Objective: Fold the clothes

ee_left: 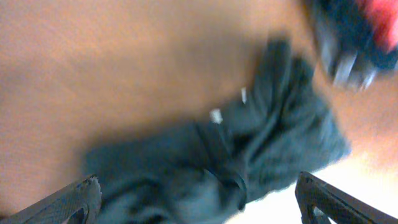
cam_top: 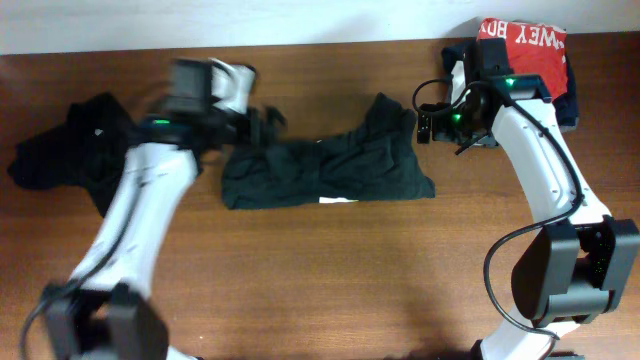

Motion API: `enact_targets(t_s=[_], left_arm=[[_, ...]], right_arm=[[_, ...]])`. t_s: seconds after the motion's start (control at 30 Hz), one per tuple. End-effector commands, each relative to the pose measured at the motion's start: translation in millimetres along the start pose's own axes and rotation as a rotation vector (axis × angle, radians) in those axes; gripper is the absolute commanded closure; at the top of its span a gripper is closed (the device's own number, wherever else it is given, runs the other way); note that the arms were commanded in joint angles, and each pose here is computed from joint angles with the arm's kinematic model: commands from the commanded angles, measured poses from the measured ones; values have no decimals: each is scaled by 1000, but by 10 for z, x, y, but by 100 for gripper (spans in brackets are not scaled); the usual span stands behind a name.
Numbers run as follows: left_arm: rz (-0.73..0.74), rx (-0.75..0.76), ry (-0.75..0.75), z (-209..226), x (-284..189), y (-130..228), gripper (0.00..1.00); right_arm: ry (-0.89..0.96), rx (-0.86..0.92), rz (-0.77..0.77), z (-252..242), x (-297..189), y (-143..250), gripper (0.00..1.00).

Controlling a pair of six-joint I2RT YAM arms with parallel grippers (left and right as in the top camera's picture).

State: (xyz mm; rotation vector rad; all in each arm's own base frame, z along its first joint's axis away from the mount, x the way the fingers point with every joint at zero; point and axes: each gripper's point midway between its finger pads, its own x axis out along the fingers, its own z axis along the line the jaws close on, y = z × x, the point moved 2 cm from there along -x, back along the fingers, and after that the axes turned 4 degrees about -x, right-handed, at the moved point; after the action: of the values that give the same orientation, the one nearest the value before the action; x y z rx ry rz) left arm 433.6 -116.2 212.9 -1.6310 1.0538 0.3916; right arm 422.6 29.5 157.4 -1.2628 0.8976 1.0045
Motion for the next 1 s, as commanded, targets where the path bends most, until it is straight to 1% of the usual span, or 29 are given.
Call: enact_targets(t_s=[0.0,0.17,0.27,0.37,0.47,0.63,0.8,0.97], left_arm=[[-173,-7,73,-42,-690,-402,1],[-227,-70,23,290,-990,-457,1],[-224,-140,-18,533,-1063,-418,1],[-223,-187,-87,773,-1135,-372,1],[-230,-227,-153,995,-1220,-336,1],[-224,-281,-192,1206,-1323,-255,1],[-208,-305,-239,1303,-1352,-191,1],[-194,-309,-245,1309,-1348,-156,1]], right_arm=[[-66,-10,10,102,30,20,1],[-227,-46,6,411,0,14,0],[-337,-104,2,786,-30,33,2],[-391,-197,-20,1244,-42,62,3],[-362,-239,-67,1670,-15,74,3],[-290,-260,-124,2201,181,144,6],[-252,-294,-136,2539,518,264,8],[-281,-325,-168,2762,622,285,8]])
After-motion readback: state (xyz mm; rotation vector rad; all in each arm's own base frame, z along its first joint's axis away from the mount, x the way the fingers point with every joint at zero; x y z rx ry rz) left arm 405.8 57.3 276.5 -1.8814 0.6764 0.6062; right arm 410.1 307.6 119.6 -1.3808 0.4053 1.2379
